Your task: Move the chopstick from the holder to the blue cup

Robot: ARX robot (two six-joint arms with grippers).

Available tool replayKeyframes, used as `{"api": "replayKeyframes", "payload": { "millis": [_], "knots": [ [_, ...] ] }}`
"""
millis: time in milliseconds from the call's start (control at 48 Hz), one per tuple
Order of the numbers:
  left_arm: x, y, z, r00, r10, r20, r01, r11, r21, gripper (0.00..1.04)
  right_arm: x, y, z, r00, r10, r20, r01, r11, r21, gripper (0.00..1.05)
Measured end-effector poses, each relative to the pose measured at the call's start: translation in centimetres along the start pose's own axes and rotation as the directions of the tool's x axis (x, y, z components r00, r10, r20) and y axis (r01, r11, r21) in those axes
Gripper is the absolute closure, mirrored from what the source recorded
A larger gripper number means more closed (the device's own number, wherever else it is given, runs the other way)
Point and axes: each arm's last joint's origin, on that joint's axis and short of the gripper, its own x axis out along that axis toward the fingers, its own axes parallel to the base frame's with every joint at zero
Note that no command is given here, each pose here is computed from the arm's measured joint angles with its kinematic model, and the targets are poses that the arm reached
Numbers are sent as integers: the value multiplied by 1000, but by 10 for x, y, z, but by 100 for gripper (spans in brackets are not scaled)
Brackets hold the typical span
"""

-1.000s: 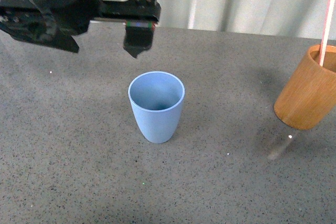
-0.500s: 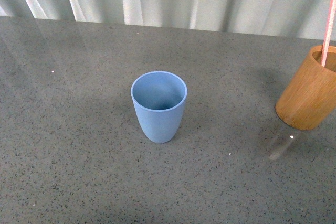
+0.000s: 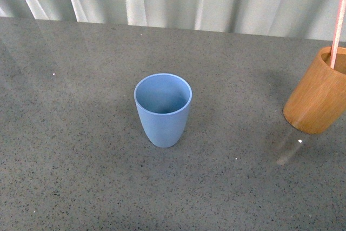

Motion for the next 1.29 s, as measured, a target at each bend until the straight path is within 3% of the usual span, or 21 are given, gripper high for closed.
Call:
{"api": "replayKeyframes", "payload": {
  "millis": [83, 438, 750, 1292],
  "knots": [
    [-16, 6, -8, 1000, -6, -7, 6, 1000, 4, 101, 0, 0, 0, 1000, 0, 0, 0, 1000, 0, 10],
    [-67, 28, -23, 1000, 3, -1, -3, 1000, 6, 101, 0, 0, 0, 1000, 0, 0, 0, 1000, 0, 10],
    [-90, 29, -39, 1000, 3, -7, -3, 1000, 6, 101, 0, 0, 0, 1000, 0, 0, 0, 1000, 0, 10],
    [-115, 29, -28, 1000, 3, 29, -3, 1000, 7, 101, 0, 0, 0, 1000, 0, 0, 0, 1000, 0, 10]
  ]
}}
